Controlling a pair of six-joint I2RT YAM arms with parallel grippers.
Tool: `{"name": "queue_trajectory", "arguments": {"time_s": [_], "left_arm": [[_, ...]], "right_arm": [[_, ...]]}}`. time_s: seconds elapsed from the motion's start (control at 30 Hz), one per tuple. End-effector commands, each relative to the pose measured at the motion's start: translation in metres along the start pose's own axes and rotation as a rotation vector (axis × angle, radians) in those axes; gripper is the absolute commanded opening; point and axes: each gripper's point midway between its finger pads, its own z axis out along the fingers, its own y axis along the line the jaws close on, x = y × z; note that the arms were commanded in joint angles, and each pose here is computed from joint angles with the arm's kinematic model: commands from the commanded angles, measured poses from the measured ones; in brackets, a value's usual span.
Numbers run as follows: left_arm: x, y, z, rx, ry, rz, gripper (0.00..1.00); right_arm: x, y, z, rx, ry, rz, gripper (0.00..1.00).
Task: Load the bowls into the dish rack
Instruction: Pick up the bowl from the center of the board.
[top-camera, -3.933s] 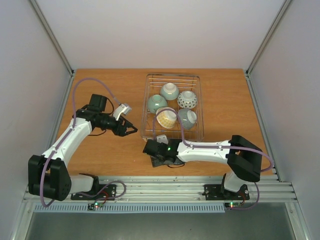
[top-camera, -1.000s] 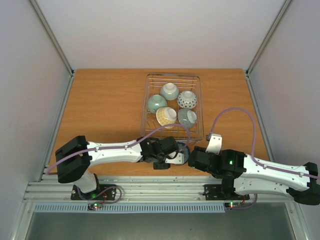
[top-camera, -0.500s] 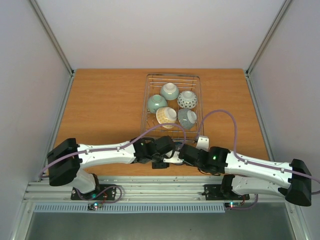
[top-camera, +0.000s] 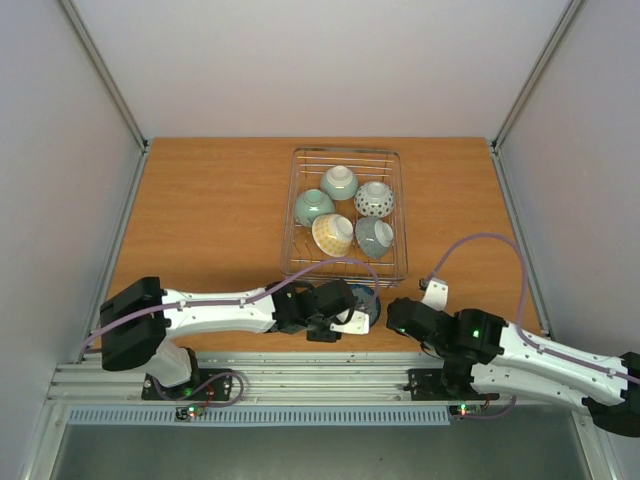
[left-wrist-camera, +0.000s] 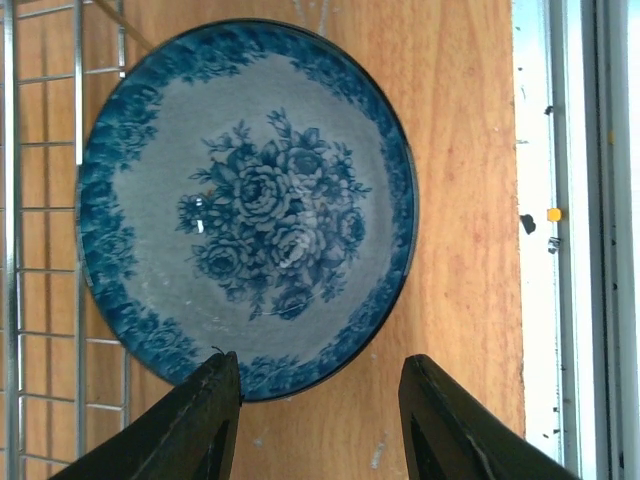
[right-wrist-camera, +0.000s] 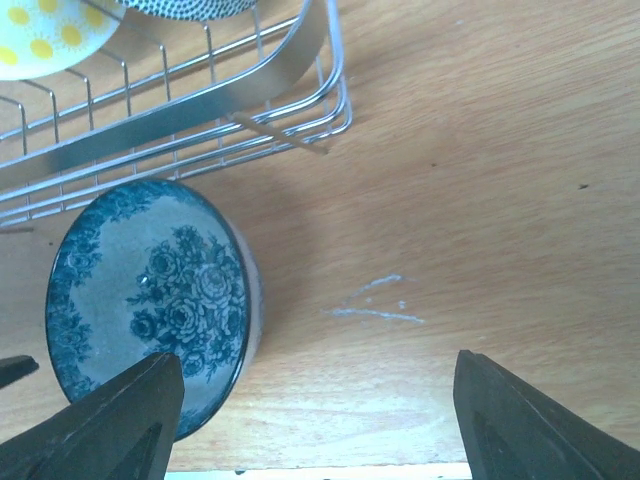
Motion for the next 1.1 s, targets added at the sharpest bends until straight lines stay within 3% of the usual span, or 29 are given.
{"name": "queue_trajectory", "arguments": {"time_s": [0.0, 0.4, 0.57, 0.83, 0.97, 1.07], "left_arm": [[-0.009, -0.011, 0.006, 0.062, -0.020, 0.038, 0.45], [-0.010, -0.022, 0.019, 0.120, -0.003, 0.058, 0.43], [-0.008, -0.019, 0.028, 0.104, 0.018, 0.055, 0.27], [-0.004, -0.010, 0.034, 0.044, 0.037, 0.047, 0.24], [-0.004, -0.005, 0.034, 0.015, 0.038, 0.047, 0.04], [-0.005, -0.003, 0.029, 0.004, 0.030, 0.051, 0.00]], "right_arm": [[-0.007, -0.027, -0.004, 0.069, -0.049, 0.045, 0.75], [-0.008, -0.022, -0.005, 0.058, -0.049, 0.030, 0.75], [-0.010, -0.019, -0.006, 0.045, -0.054, 0.029, 0.76], [-0.010, -0.017, -0.005, 0.033, -0.057, 0.024, 0.76], [-0.011, -0.016, -0.006, 0.026, -0.061, 0.024, 0.76], [-0.012, -0.015, -0.007, 0.025, -0.063, 0.016, 0.75]]}}
